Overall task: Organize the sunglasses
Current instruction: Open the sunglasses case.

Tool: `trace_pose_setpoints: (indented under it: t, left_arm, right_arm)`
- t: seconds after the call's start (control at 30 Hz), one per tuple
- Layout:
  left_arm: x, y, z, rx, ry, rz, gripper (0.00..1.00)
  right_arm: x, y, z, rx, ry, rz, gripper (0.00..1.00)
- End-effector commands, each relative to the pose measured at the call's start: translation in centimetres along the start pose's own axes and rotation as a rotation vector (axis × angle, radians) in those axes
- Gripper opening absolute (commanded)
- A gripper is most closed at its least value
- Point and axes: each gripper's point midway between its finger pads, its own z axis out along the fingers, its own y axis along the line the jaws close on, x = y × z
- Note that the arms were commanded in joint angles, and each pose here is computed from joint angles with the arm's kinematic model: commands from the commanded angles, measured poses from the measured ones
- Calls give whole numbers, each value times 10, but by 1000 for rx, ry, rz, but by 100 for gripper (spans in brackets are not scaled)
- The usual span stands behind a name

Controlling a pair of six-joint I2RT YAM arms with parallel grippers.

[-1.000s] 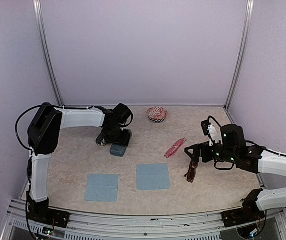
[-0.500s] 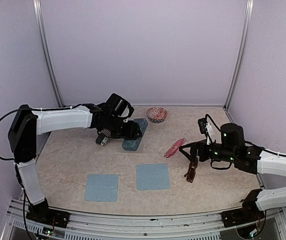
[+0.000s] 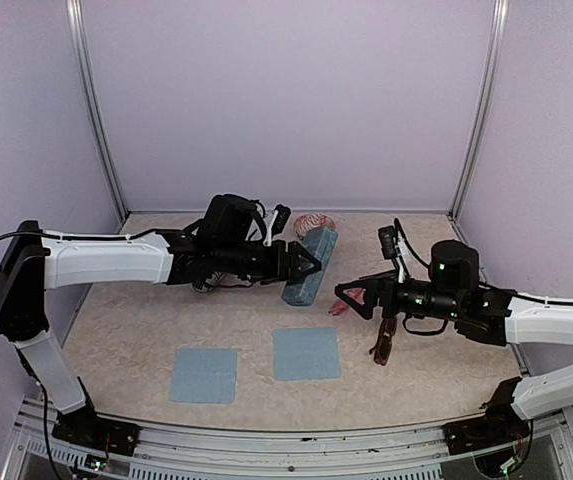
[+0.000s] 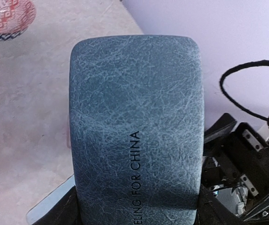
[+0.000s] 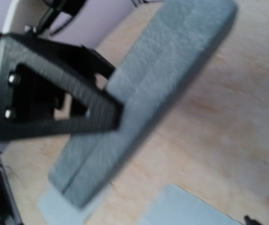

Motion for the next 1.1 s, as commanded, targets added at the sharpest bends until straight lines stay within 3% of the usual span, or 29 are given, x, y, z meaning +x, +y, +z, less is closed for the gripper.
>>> trace_pose_setpoints:
  t: [0.0,0.43,1.07]
  left_arm:
    - [-27,-58,-20,217,-125,24,0]
    - [-20,-87,-35,341,-141,35,0]
    - [-12,-109,-47,501,-134,11,0]
  right_arm:
    - [-31,33,6,-112,-83,7,98]
    - [-40,40,13,-120,-112,48,96]
    - [-21,17,10,-34,-110,109,92]
